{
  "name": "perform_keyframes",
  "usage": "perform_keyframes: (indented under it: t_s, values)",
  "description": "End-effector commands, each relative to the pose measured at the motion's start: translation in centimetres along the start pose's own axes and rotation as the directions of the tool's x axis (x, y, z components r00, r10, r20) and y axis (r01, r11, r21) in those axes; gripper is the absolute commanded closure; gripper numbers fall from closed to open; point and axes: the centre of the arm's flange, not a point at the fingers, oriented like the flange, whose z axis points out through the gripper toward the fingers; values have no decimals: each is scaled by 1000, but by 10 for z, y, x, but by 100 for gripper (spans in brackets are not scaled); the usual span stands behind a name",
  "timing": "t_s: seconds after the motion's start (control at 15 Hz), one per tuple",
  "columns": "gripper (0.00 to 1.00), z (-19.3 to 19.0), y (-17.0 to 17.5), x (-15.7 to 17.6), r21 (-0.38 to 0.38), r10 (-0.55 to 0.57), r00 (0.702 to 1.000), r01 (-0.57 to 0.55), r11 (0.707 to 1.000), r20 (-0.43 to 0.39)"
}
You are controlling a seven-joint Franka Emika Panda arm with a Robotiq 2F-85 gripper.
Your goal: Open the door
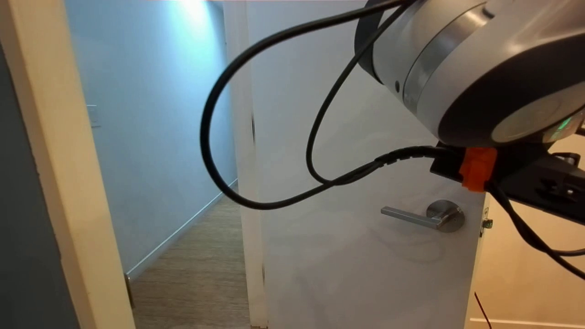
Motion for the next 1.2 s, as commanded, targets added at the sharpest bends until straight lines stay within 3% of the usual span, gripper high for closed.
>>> perform_keyframes:
  t_s: [0.0, 0.33, 0.47, 1.13]
  values:
    - [0, 9, -16, 19, 38, 52, 993, -48, 998, -109]
    - [0, 30, -35, 45, 100, 90, 970, -69, 993, -226]
    - [0, 34, -36, 47, 111, 114, 965, -90, 990, -237]
    - [0, 91, -25, 83, 99, 177, 910, -150, 984, -375]
